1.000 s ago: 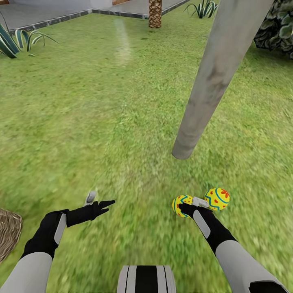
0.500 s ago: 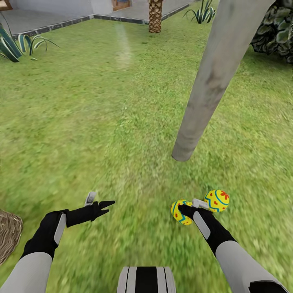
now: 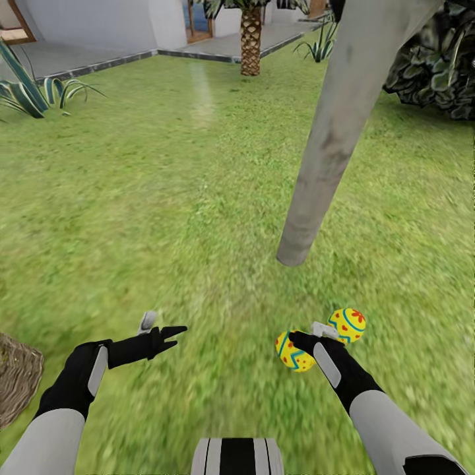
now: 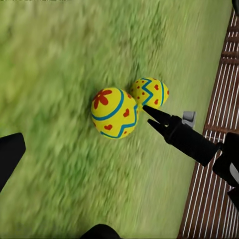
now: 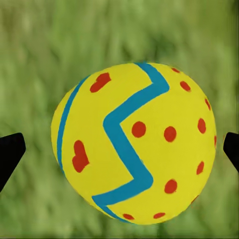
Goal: Take the three Easter eggs out of the wicker basket on the lawn in the garden, then place them on the lawn next to a single tree (choose any tree) so that all three eggs are next to the same tree and none are left in the basket.
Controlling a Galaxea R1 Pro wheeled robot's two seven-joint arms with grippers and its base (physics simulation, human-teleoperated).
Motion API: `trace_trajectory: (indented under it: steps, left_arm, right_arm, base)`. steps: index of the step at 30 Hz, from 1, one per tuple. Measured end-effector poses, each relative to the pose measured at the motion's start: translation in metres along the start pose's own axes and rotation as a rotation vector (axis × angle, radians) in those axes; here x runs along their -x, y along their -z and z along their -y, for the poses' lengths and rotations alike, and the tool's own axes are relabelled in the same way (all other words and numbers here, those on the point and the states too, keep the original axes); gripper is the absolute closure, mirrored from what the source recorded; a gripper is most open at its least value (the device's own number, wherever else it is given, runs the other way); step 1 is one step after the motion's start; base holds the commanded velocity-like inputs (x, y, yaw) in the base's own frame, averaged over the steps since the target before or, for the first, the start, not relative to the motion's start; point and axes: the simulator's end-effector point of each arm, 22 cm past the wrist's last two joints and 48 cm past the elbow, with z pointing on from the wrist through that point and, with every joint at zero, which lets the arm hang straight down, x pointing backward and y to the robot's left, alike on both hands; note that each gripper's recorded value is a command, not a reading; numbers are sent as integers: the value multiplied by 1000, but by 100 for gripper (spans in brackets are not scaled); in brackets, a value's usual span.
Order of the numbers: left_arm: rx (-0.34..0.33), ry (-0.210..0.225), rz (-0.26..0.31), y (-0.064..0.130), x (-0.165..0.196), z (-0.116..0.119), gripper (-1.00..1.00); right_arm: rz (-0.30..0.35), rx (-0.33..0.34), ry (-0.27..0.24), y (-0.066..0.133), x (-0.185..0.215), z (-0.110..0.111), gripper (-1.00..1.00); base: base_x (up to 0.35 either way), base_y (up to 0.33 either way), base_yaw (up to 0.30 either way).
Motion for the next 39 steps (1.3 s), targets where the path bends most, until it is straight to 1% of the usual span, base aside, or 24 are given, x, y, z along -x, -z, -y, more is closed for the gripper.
trace_trajectory:
  steps: [9, 13, 19, 29, 36, 39]
  left_arm:
    - [-14, -30, 17, 7, 7, 19, -100]
    - [-21, -42, 24, 10, 10, 27, -100]
    - [-31, -61, 35, 15, 14, 40, -100]
    - [-47, -93, 52, 24, 20, 61, -100]
    - [-59, -116, 65, 31, 24, 76, -100]
    - [-64, -126, 71, 33, 26, 82, -100]
  right_arm:
    - [35, 12, -2, 15, 18, -6, -100]
    - [50, 17, -3, 22, 25, -9, -100]
    - [73, 26, -3, 33, 37, -13, -100]
    - [112, 40, -4, 51, 56, -19, -100]
    - [141, 50, -6, 65, 69, -24, -100]
    - [152, 55, -6, 70, 74, -26, -100]
  base:
    - [-4, 0, 0]
    - [-178, 0, 0]
    - [-35, 0, 0]
    - [-118, 0, 0]
    - [-26, 0, 0]
    - [-244, 0, 0]
